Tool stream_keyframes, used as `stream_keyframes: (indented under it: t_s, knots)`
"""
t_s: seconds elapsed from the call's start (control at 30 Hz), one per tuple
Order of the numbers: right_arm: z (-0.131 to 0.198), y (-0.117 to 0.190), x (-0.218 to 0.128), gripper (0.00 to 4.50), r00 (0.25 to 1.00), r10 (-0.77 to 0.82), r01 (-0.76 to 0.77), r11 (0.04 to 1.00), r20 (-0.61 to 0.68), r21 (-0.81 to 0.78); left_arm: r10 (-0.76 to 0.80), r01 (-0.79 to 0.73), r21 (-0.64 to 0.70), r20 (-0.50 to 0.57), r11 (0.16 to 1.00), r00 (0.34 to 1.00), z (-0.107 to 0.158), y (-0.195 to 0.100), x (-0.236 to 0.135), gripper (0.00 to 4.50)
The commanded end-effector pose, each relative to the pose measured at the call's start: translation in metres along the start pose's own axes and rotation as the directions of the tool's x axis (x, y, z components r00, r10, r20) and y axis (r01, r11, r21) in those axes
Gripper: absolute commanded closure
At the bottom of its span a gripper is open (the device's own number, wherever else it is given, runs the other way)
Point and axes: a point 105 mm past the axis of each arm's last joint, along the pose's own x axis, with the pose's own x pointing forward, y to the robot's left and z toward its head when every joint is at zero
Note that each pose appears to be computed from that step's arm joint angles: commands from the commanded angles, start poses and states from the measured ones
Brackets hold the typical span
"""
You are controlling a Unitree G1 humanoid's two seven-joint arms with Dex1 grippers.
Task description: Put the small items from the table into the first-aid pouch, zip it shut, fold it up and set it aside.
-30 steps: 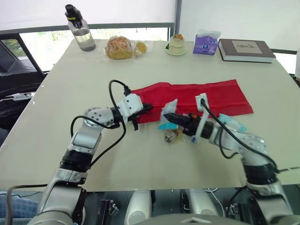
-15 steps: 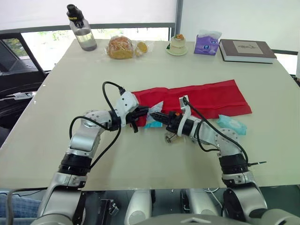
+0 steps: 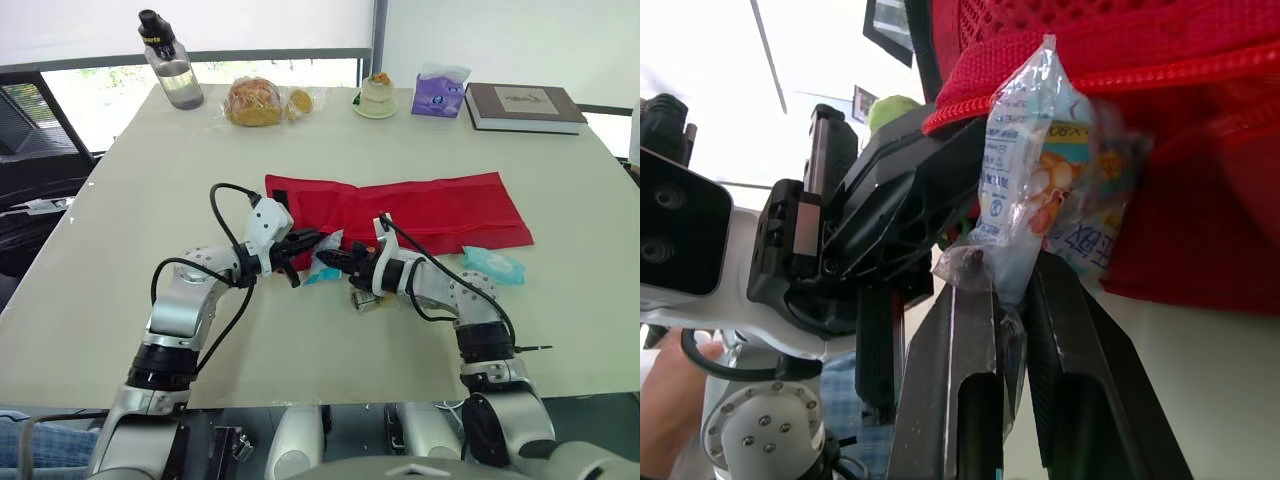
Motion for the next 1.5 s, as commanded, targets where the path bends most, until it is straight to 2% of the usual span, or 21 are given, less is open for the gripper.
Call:
stream_keyframes:
  t_s: [0.03, 0.37, 0.47, 0.57, 0.67, 0.77, 1.0, 1.13, 1.27, 1.37, 1.4, 1.47, 1.5]
  knots:
    - [-0.005, 0.009, 0.005, 4.50, 0.999, 0.035, -0.036, 0.999, -0.034, -0.009, -0.008, 0.006, 0.021, 0.067, 1.000, 0.998, 0.019, -0.004, -0.001, 4.44]
    - [-0.013, -0.001, 0.012, 4.50, 0.996, -0.016, 0.016, 1.000, -0.088, -0.003, 0.014, -0.011, -0.030, 0.102, 0.999, 0.995, 0.024, -0.007, -0.003, 4.44]
    - [-0.010, -0.003, 0.016, 4.50, 0.996, -0.025, 0.025, 1.000, -0.081, 0.007, -0.030, 0.035, -0.044, 0.112, 0.998, 0.993, 0.025, -0.020, -0.001, 4.44]
    - [-0.002, -0.002, 0.019, 4.50, 0.999, -0.019, 0.021, 0.999, -0.051, 0.041, -0.093, 0.095, -0.017, 0.089, 0.995, 0.992, 0.019, -0.035, -0.003, 4.44]
    - [0.003, -0.001, 0.019, 4.50, 0.999, -0.009, 0.011, 0.998, -0.035, 0.062, -0.104, 0.103, 0.026, 0.066, 0.994, 0.992, 0.015, -0.038, -0.005, 4.44]
    - [0.015, 0.007, 0.019, 4.50, 0.999, 0.046, -0.047, 0.997, 0.015, 0.065, -0.073, 0.073, 0.001, 0.064, 0.997, 0.995, 0.011, -0.037, -0.005, 4.44]
    - [0.052, 0.021, 0.013, 4.50, 0.958, 0.159, -0.197, 0.970, 0.240, 0.145, -0.045, 0.045, -0.043, 0.013, 0.998, 0.999, -0.007, -0.039, -0.010, 4.44]
    - [0.054, 0.022, 0.013, 4.50, 0.948, 0.173, -0.226, 0.956, 0.265, 0.184, -0.059, 0.057, -0.071, -0.030, 0.996, 0.998, -0.024, -0.050, -0.010, 4.44]
    - [0.057, 0.025, 0.012, 4.50, 0.939, 0.183, -0.249, 0.946, 0.292, 0.208, -0.063, 0.059, -0.092, -0.033, 0.994, 0.997, -0.026, -0.053, -0.009, 4.44]
    - [0.047, 0.028, 0.014, 4.50, 0.953, 0.182, -0.214, 0.970, 0.243, 0.115, -0.048, 0.044, -0.119, -0.028, 0.992, 0.998, -0.026, -0.049, -0.008, 4.44]
    - [0.043, 0.026, 0.015, 3.64, 0.960, 0.169, -0.194, 0.977, 0.223, 0.094, -0.039, 0.035, -0.130, -0.024, 0.991, 0.999, -0.026, -0.046, -0.007, 4.50]
    - [0.037, 0.022, 0.016, 3.14, 0.970, 0.143, -0.159, 0.985, 0.195, 0.069, -0.022, 0.020, -0.150, -0.014, 0.989, 1.000, -0.023, -0.041, -0.007, 4.50]
    - [0.035, 0.019, 0.015, 2.65, 0.976, 0.126, -0.138, 0.989, 0.179, 0.055, -0.012, 0.010, -0.156, -0.013, 0.988, 1.000, -0.023, -0.038, -0.007, 4.50]
